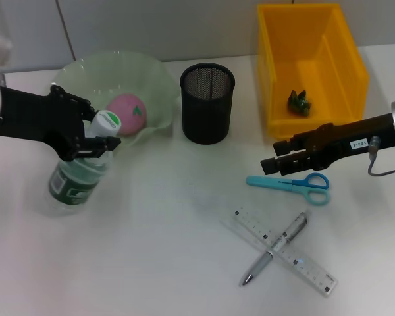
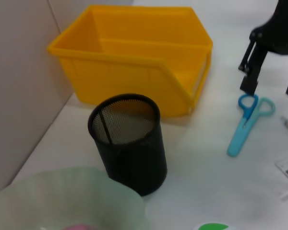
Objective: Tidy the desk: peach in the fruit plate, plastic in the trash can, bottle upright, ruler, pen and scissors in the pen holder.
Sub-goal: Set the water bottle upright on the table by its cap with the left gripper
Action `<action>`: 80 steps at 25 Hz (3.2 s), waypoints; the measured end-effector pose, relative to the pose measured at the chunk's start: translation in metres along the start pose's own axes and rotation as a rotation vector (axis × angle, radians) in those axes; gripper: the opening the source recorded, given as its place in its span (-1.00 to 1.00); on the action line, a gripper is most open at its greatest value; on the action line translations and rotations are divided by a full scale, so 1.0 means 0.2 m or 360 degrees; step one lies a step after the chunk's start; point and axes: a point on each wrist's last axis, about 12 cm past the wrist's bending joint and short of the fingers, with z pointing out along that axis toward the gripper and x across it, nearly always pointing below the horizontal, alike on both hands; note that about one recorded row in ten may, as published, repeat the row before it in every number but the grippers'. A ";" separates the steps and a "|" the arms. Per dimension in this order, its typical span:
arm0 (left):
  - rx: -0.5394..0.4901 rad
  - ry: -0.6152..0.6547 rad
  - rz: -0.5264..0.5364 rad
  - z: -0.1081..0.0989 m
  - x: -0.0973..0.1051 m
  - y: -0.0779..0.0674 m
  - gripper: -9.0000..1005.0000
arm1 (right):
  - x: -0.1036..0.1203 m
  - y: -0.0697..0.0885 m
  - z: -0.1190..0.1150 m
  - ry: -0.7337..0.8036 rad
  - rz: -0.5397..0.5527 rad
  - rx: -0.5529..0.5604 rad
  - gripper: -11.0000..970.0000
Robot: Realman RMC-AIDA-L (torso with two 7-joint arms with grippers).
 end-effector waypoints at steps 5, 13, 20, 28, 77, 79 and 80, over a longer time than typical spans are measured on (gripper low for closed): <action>0.0010 -0.0069 -0.0052 -0.04 0.03 0.00 -0.11 | 0.00 0.00 0.00 0.0005 0.0017 -0.0009 0.47; 0.0002 -0.0151 -0.0113 -0.11 0.07 0.00 -0.11 | 0.00 0.01 0.00 0.0009 0.0003 -0.0016 0.47; -0.0007 -0.0271 -0.0167 -0.17 0.11 0.00 -0.11 | -0.01 0.01 0.00 0.0002 -0.0022 -0.0016 0.46; -0.0008 -0.0440 -0.0298 -0.21 0.17 0.01 -0.11 | -0.01 0.02 0.01 -0.0044 -0.0182 -0.0018 0.46; -0.0290 -0.0653 -0.0511 -0.13 0.51 -0.04 -0.11 | 0.03 0.07 0.06 -0.0212 -0.0543 -0.0056 0.46; -0.0294 -0.0653 -0.0514 -0.14 0.51 -0.04 -0.11 | 0.03 0.07 0.05 -0.0212 -0.0540 -0.0053 0.46; -0.0295 -0.0653 -0.0515 -0.14 0.51 -0.04 -0.11 | 0.03 0.07 0.05 -0.0212 -0.0540 -0.0053 0.46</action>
